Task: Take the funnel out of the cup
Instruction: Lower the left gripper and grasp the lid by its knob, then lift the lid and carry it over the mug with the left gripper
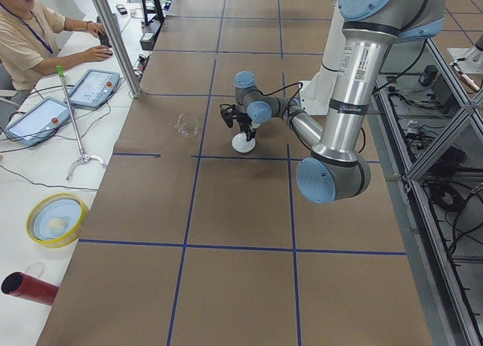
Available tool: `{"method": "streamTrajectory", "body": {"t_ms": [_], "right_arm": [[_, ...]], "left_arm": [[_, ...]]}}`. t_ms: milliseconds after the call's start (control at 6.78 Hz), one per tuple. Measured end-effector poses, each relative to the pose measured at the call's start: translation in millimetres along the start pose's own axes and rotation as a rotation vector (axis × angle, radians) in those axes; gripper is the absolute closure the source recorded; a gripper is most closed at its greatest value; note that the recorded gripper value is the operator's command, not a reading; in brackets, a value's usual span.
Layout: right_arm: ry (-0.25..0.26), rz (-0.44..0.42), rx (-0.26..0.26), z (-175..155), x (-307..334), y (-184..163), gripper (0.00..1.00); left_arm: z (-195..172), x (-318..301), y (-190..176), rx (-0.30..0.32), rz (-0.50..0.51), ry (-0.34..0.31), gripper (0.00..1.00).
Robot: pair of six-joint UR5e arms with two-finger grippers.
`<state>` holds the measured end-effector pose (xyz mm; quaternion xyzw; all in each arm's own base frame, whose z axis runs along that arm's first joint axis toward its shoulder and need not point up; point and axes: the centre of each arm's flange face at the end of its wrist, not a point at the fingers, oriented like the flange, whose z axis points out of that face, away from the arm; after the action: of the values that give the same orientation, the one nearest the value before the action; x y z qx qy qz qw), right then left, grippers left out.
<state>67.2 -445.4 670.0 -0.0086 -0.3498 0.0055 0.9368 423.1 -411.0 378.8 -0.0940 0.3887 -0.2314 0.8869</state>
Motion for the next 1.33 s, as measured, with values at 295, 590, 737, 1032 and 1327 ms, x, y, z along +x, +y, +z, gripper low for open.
{"method": "streamTrajectory", "body": {"t_ms": [295, 590, 737, 1032, 1327], "right_arm": [[0.000, 0.000, 0.000, 0.0, 0.0, 0.0, 0.00], [0.000, 0.000, 0.000, 0.0, 0.0, 0.0, 0.00], [0.000, 0.000, 0.000, 0.0, 0.0, 0.0, 0.00], [0.000, 0.000, 0.000, 0.0, 0.0, 0.0, 0.00], [0.000, 0.000, 0.000, 0.0, 0.0, 0.0, 0.00]], "left_arm": [[0.1, -3.0, -2.8, 0.007, 0.001, -0.003, 0.37], [-0.9, -3.7, -5.2, 0.012, -0.001, -0.002, 0.90], [-1.7, -3.8, -5.9, 0.014, -0.001, -0.001, 1.00], [-3.7, -3.8, -7.2, 0.017, -0.003, 0.001, 1.00], [-26.7, 0.1, -9.6, 0.030, -0.012, 0.020, 1.00]]}}
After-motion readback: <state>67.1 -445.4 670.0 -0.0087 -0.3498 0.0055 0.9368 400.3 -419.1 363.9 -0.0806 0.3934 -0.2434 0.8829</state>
